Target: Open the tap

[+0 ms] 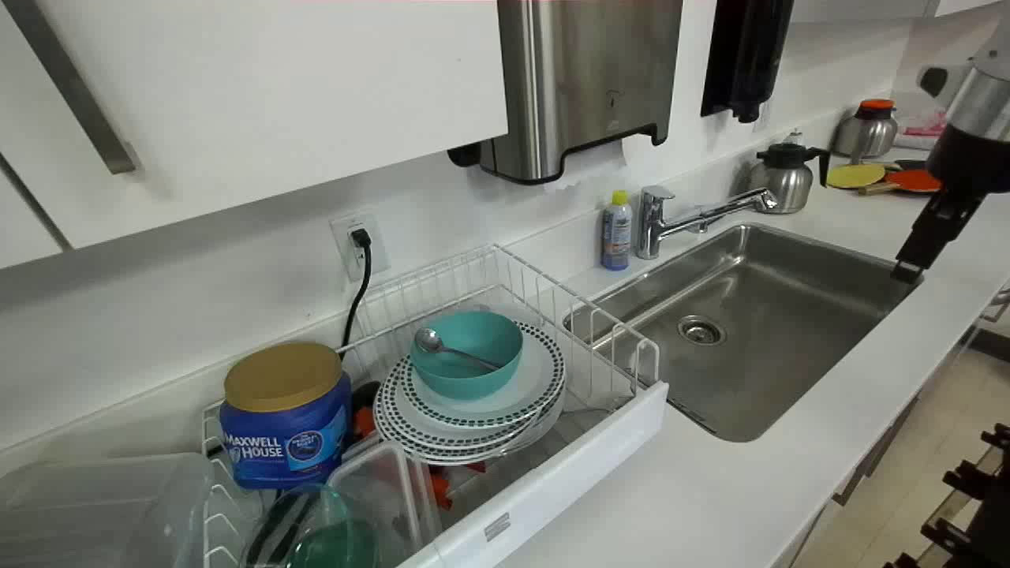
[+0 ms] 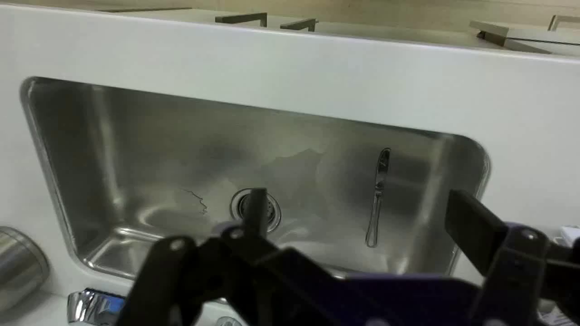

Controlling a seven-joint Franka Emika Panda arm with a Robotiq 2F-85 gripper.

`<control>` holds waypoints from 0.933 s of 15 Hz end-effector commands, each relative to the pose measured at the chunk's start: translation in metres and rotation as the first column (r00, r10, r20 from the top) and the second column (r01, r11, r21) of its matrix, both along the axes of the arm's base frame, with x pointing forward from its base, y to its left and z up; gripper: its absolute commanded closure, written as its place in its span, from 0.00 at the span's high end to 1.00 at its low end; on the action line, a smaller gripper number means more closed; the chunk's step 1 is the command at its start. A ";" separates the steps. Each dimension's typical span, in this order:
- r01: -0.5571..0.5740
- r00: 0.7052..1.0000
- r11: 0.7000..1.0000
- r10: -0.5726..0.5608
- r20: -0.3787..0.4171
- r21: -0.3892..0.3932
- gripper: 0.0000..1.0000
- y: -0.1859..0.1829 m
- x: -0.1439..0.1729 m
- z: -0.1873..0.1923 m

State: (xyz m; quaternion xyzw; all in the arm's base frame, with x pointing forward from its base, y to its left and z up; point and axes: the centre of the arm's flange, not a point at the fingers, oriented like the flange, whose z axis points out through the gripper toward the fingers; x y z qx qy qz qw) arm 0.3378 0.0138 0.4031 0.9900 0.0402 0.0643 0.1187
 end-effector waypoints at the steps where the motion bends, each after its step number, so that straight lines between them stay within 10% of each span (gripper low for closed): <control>1: 0.000 1.000 1.000 0.000 -0.002 0.000 1.00 0.000 0.000 -0.001; 14: -0.134 0.991 0.990 0.135 0.017 -0.055 1.00 -0.033 0.063 0.021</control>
